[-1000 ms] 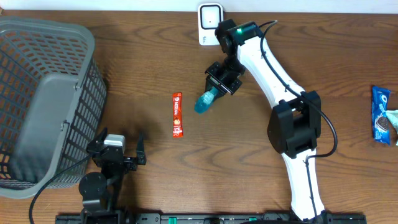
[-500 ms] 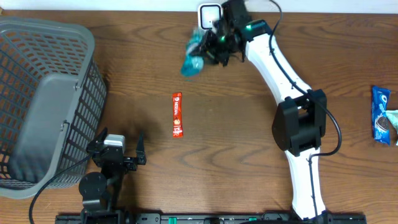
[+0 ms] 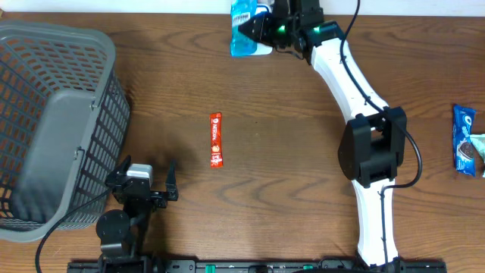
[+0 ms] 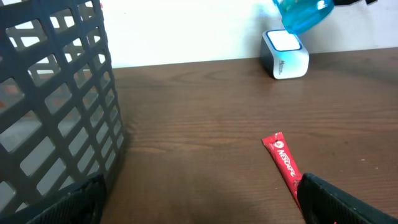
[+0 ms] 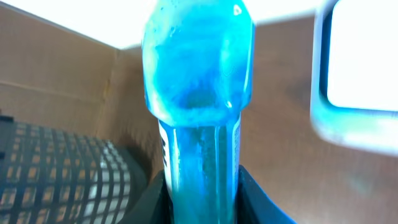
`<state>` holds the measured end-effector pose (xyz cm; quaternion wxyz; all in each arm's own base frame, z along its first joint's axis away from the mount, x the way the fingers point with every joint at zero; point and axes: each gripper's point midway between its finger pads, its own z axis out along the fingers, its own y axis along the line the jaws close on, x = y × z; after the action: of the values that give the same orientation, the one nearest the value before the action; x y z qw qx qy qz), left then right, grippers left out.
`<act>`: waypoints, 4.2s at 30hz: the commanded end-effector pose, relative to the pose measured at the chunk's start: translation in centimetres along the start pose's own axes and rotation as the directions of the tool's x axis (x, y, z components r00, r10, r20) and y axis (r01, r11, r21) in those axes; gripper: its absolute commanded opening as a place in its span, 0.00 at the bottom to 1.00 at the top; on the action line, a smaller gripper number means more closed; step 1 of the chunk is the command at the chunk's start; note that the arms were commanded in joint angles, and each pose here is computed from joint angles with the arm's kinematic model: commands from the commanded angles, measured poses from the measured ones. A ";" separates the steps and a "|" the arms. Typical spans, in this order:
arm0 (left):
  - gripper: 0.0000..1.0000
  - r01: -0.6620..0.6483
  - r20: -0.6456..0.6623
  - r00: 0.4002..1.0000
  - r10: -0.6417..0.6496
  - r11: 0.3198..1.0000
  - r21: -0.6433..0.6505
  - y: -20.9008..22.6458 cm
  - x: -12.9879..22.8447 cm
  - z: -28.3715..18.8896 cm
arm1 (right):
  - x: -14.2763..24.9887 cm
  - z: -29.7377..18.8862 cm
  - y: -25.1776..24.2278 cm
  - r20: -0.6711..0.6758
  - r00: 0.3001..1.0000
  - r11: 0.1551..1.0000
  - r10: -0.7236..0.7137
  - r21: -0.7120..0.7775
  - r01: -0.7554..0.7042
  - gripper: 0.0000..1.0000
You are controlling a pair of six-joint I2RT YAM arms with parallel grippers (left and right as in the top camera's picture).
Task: Scan the item barcode
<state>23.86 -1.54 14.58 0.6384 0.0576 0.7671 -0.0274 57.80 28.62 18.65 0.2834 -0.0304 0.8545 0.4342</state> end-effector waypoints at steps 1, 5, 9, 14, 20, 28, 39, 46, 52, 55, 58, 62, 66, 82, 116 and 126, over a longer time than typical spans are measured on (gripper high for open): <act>0.98 -0.006 -0.038 0.999 0.007 1.000 0.012 -0.2 1.3 0.1 | -0.9 0.4 0.6 0.041 0.994 0.993 -0.099 -0.065 0.101 0.01; 0.98 -0.006 -0.038 0.999 0.007 1.000 0.012 -0.2 1.3 0.1 | -0.7 2.0 -0.8 0.056 0.992 0.984 -0.117 -0.132 0.124 0.01; 0.98 -0.006 -0.038 0.999 0.007 1.000 0.012 -0.2 1.3 0.1 | -1.5 2.6 -3.1 0.090 0.992 0.983 -0.086 -0.156 0.099 0.03; 0.98 -0.006 -0.038 0.999 0.007 1.000 0.012 -0.2 1.3 0.1 | -2.5 2.3 -5.7 0.118 0.992 0.990 -0.044 -0.129 0.059 0.03; 0.98 -0.006 -0.038 0.999 0.007 1.000 0.012 -0.2 1.3 0.1 | -3.2 1.6 -7.2 0.135 0.991 0.993 -0.022 -0.113 0.038 0.04; 0.98 -0.006 -0.038 0.999 0.007 1.000 0.012 -0.2 1.3 0.1 | -3.1 1.3 -6.8 0.124 0.992 0.988 -0.030 -0.144 0.048 0.05; 0.98 -0.006 -0.038 0.999 0.007 1.000 0.012 -0.2 1.3 0.1 | -4.8 -4.3 -2.7 0.111 0.984 0.885 -0.142 -0.431 0.177 0.02; 0.98 -0.006 -0.038 0.999 0.007 1.000 0.012 -0.2 1.3 0.1 | -7.0 -7.5 -4.5 0.151 0.980 0.946 -0.126 -0.279 0.165 0.02; 0.98 -0.006 -0.038 0.999 0.007 1.000 0.012 -0.2 1.3 0.1 | -7.7 -13.4 -7.5 0.170 0.978 0.967 -0.119 0.243 0.075 0.02; 0.98 -0.006 -0.038 0.999 0.007 1.000 0.012 -0.2 1.3 0.1 | -6.9 -20.4 -10.5 0.202 0.975 0.785 -0.088 0.616 -0.056 0.03; 0.98 -0.006 -0.038 0.999 0.007 1.000 0.012 -0.2 1.3 0.1 | -4.8 -26.7 -12.4 0.212 0.975 0.550 -0.062 0.823 -0.144 0.04; 0.98 -0.006 -0.038 0.999 0.007 1.000 0.012 -0.2 1.3 0.1 | -0.6 -35.2 -16.2 0.129 0.992 0.117 0.000 0.985 -0.128 0.09; 0.98 -0.006 -0.038 0.999 0.007 1.000 0.012 -0.2 1.3 0.1 | 1.1 -40.3 -19.4 0.161 0.985 -0.117 0.060 0.981 -0.153 0.08; 0.98 -0.006 -0.038 0.999 0.007 1.000 0.012 -0.2 1.3 0.1 | 9.5 -30.3 -24.4 -0.305 0.870 0.335 0.388 0.926 0.175 0.75; 0.98 -0.006 -0.038 0.999 0.007 1.000 0.012 -0.2 1.3 0.1 | 17.8 -32.6 -35.6 -0.438 0.789 0.488 0.430 0.849 0.205 0.67; 0.98 -0.006 -0.038 0.999 0.007 1.000 0.012 -0.2 1.3 0.1 | 18.1 -33.6 -37.8 -0.307 0.832 0.422 0.462 0.901 0.098 0.39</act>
<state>23.86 -1.54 14.54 0.6378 0.0577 0.7675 -0.0274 40.22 -16.02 0.36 -0.0051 0.0712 0.9938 -0.0848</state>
